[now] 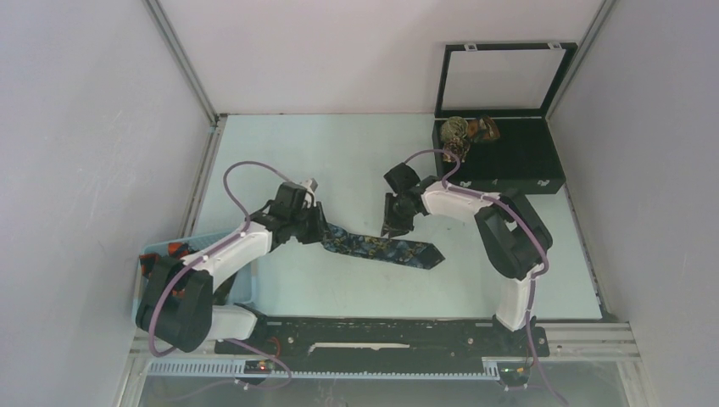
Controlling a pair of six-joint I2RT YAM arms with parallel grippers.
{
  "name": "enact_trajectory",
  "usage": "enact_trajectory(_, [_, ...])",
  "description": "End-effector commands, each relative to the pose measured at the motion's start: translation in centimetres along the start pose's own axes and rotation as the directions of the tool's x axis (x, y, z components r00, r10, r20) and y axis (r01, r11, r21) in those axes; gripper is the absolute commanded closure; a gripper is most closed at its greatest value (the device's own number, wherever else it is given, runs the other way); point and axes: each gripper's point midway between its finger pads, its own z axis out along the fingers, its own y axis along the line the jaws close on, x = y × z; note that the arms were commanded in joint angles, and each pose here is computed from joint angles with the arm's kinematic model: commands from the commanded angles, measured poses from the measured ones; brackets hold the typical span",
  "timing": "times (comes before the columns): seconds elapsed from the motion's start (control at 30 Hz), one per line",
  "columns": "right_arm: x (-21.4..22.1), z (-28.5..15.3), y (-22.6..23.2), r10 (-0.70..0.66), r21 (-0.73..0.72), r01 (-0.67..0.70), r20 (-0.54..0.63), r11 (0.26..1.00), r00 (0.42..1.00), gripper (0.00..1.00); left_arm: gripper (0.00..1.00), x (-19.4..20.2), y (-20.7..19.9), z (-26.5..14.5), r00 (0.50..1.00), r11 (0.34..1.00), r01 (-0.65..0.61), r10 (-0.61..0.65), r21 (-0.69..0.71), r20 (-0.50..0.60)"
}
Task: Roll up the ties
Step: Roll the tie at the center of the board.
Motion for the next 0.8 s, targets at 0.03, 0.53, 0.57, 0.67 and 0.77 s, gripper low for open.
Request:
enact_trajectory(0.03, [-1.5, -3.3, 0.7, -0.025, -0.020, 0.027, 0.075, 0.999, 0.997, 0.70, 0.90, -1.8, 0.4, -0.6, 0.991, 0.977, -0.128, 0.133, -0.169, 0.018])
enact_trajectory(0.53, [-3.2, -7.5, -1.3, -0.017, -0.015, 0.019, 0.138, 1.000, 0.990, 0.70, 0.91, -3.7, 1.3, -1.0, 0.937, 0.793, -0.322, 0.347, -0.518, -0.052])
enact_trajectory(0.57, [-3.2, -7.7, -1.4, -0.015, -0.018, 0.018, 0.140, 1.000, 0.990, 0.70, 0.91, -3.7, 1.1, -0.8, 0.933, 0.780, -0.332, 0.356, -0.530, -0.060])
enact_trajectory(0.67, [-3.3, -8.3, -1.8, -0.010, -0.018, 0.013, 0.148, 1.000, 0.989, 0.70, 0.91, -3.6, 0.9, -0.5, 0.921, 0.741, -0.357, 0.380, -0.568, -0.084])
enact_trajectory(0.77, [-3.6, -9.0, -2.4, -0.003, -0.018, 0.006, 0.160, 1.000, 0.987, 0.70, 0.90, -3.2, 0.3, 0.2, 0.912, 0.717, -0.380, 0.394, -0.584, -0.111])
